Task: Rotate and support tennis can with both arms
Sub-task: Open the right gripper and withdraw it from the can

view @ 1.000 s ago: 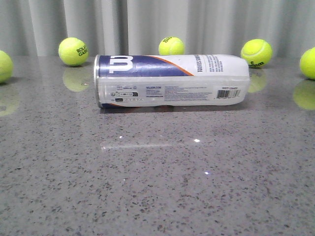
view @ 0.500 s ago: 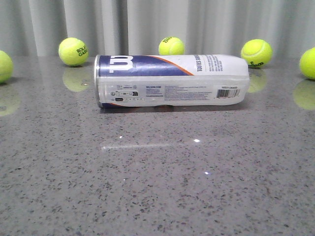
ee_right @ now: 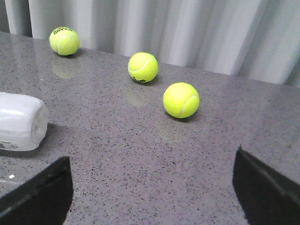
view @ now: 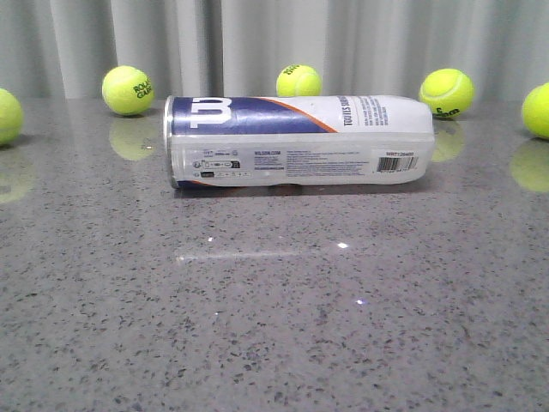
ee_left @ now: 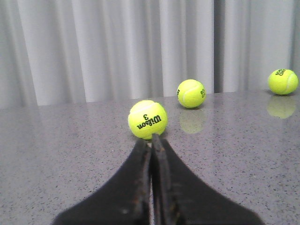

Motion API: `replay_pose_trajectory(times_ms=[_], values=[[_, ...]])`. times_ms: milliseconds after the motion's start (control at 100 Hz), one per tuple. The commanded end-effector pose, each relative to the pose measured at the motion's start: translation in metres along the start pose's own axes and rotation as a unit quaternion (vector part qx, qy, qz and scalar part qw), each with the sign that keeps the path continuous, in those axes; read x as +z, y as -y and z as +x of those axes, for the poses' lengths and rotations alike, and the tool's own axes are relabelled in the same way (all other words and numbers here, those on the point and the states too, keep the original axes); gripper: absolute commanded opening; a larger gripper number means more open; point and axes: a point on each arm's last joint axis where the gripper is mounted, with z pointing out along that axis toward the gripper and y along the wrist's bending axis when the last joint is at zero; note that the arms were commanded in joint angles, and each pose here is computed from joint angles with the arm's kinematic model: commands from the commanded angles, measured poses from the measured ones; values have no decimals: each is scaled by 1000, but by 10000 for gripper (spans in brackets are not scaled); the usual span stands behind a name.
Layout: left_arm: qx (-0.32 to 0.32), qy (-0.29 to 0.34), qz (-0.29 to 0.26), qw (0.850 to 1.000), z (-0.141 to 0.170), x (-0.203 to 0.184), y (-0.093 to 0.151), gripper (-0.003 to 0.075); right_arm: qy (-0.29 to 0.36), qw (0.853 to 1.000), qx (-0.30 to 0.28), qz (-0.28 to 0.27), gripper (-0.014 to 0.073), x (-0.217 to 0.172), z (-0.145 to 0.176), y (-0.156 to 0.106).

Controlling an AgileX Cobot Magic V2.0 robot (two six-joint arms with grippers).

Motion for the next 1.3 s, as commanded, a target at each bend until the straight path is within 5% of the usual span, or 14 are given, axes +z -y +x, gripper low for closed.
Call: replay_pose_trajectory(times_ms=[0, 190, 480, 930, 1290], values=[[-8, 38, -2, 999, 6, -2, 1, -21, 59, 998, 11, 14, 655, -2, -13, 3], [-8, 38, -2, 999, 6, -2, 1, -21, 78, 997, 12, 17, 507, -3, -16, 3], [-8, 38, -2, 999, 6, -2, 1, -21, 75, 997, 12, 17, -76, -2, -16, 3], [-60, 79, -4, 995, -28, -7, -3, -21, 70, 997, 12, 16, -66, -2, -15, 3], [-73, -73, 19, 995, -122, 5, -6, -21, 70, 997, 12, 16, -66, -2, -15, 3]])
